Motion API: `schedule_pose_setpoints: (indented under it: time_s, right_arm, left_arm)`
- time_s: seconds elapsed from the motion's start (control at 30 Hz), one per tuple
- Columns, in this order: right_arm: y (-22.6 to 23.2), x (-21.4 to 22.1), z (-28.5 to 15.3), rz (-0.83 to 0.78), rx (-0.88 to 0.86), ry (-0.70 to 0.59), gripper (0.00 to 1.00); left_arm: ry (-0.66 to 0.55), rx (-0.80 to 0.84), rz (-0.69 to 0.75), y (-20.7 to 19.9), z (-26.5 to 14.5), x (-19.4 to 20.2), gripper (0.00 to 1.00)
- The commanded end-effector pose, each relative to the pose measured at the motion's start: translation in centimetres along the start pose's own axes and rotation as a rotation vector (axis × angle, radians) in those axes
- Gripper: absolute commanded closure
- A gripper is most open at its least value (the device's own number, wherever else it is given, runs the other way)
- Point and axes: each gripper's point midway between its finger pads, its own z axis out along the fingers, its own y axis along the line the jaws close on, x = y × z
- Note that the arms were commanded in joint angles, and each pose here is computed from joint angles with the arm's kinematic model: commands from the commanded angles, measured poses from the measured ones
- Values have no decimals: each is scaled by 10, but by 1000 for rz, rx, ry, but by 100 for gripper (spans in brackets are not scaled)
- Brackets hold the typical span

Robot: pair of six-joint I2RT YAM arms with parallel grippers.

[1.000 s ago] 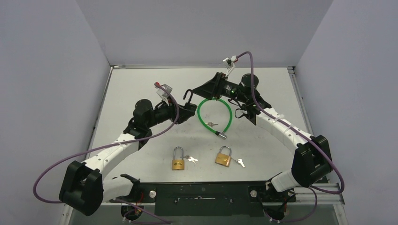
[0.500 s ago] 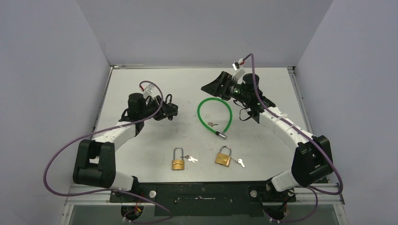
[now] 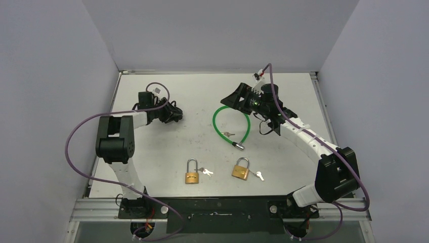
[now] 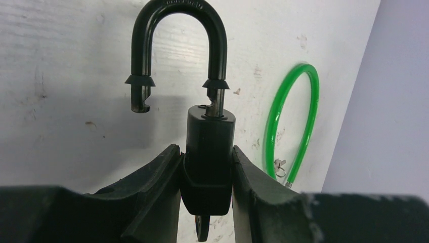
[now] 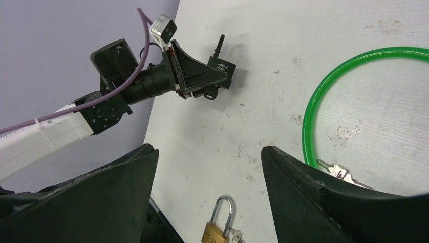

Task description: Unlock with the key

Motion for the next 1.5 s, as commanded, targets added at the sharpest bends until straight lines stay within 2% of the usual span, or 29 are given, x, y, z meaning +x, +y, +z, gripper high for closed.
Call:
schedule_pose_setpoints:
  time_s: [0.0,0.1,0.27,0.37,0.57,0.73,0.93,1.13,1.47]
  right_arm:
    - [17,-25,-11,-48,-28,-82,25]
    - [19,-25,-10,-53,-34,-76,25]
    - [17,-26,-11,-54,-19,-81,25]
    - [14,-26,-11,-55,-2,-82,25]
    - [9,-24,-13,-60,28,-78,25]
    - [-3,-16,-16,-74,85,-52,25]
    - [-9,7,-17,-124,109,15,25]
    - [7,71,-9,-391,121,212,29]
    - [11,215,-2,-786,117,600,43]
  left_arm:
    - [-60,86,55,-28,9,-36,96]
    - [-49,77,33,-21,18,-41,85]
    - [-52,38,16,-13,24,-44,47]
    - [-53,-38,28,-1,21,-44,35]
    - [2,-175,44,19,8,-32,29]
    - [-18,-278,125,27,-18,-32,25]
    - [-44,-269,193,13,-44,-29,22]
    - [-147,-264,240,-11,-84,-32,22]
    - [-229,-244,248,-20,-132,-1,22]
